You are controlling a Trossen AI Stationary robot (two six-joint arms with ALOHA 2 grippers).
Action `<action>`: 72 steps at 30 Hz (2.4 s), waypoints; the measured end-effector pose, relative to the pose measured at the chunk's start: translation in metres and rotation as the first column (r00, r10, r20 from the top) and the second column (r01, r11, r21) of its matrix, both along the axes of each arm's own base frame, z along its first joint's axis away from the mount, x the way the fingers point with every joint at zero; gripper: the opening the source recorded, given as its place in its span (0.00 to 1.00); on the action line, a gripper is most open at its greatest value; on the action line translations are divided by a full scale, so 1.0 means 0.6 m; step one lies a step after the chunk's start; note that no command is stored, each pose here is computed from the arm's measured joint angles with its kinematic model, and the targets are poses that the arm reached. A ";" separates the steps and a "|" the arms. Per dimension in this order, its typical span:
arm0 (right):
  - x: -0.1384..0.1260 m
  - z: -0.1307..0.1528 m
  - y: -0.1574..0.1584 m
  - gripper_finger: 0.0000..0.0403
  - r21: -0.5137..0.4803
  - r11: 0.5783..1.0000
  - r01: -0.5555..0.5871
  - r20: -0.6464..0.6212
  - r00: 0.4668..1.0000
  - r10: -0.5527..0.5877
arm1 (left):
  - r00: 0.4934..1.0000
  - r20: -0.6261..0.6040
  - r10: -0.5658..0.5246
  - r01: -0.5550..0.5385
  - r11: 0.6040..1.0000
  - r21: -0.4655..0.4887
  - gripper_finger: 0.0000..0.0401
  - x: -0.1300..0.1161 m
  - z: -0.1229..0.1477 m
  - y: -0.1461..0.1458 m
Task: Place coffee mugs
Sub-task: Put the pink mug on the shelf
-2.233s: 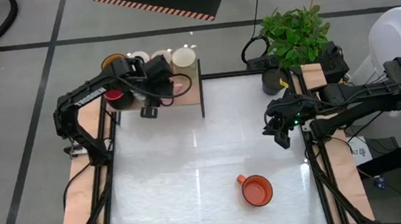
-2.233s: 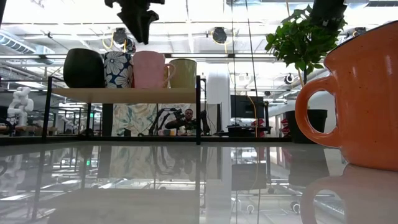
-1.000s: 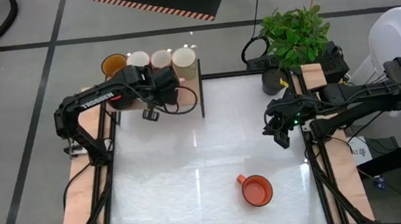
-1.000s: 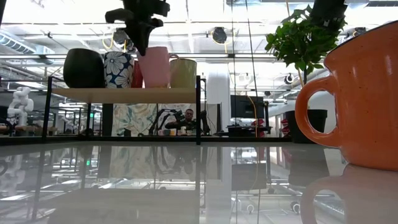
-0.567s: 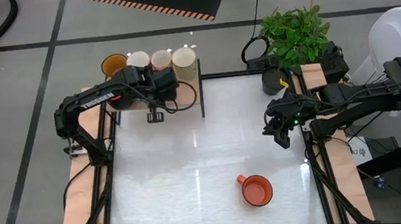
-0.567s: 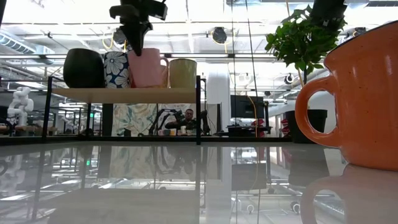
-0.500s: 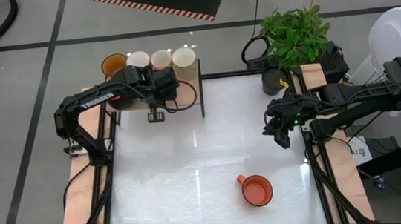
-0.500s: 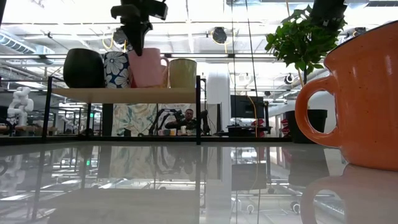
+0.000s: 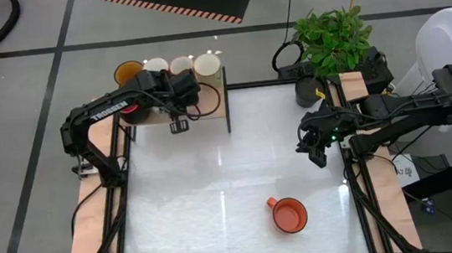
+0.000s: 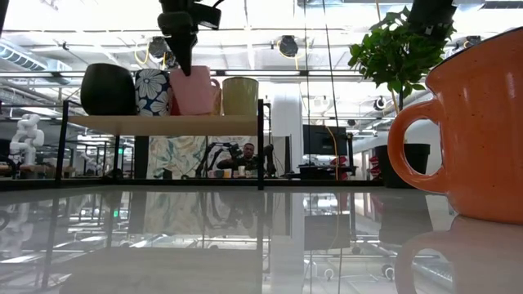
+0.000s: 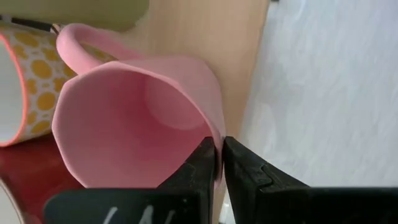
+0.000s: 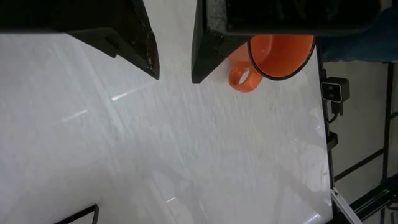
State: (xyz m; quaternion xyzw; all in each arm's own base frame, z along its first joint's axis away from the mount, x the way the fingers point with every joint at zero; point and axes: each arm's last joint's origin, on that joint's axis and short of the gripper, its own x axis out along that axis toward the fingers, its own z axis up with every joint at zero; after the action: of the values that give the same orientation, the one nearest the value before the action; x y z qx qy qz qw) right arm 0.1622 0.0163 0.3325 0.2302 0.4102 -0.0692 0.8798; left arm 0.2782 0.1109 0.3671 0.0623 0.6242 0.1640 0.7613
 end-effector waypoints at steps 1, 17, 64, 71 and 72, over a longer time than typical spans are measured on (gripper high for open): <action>0.000 0.000 0.000 0.19 0.002 1.000 0.003 0.000 1.000 -0.003 | 1.000 0.011 0.001 -0.001 1.000 0.004 0.08 0.002 0.001 0.001; 0.001 0.001 0.000 0.19 0.021 1.000 0.018 0.003 1.000 -0.018 | 0.992 0.112 0.062 -0.066 0.997 0.036 0.34 0.013 0.006 0.005; 0.001 0.001 0.000 0.19 -0.033 0.999 -0.037 0.010 0.999 0.038 | 0.928 0.240 0.285 -0.269 0.958 -0.097 0.02 0.020 0.028 0.005; 0.001 0.001 0.000 0.19 -0.025 0.999 -0.029 0.009 1.000 0.029 | 0.912 0.204 0.354 -0.338 0.934 -0.112 0.03 0.043 0.000 0.021; 0.001 0.001 0.000 0.19 -0.021 0.999 -0.024 0.009 1.000 0.024 | 0.913 0.202 0.354 -0.338 0.935 -0.111 0.04 0.046 -0.003 0.022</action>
State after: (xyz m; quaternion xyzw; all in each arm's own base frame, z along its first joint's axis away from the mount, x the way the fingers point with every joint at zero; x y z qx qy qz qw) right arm 0.1628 0.0164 0.3329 0.2162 0.4082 -0.0618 0.8848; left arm 0.3060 0.1241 0.3653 -0.0959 0.5433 0.2788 0.7860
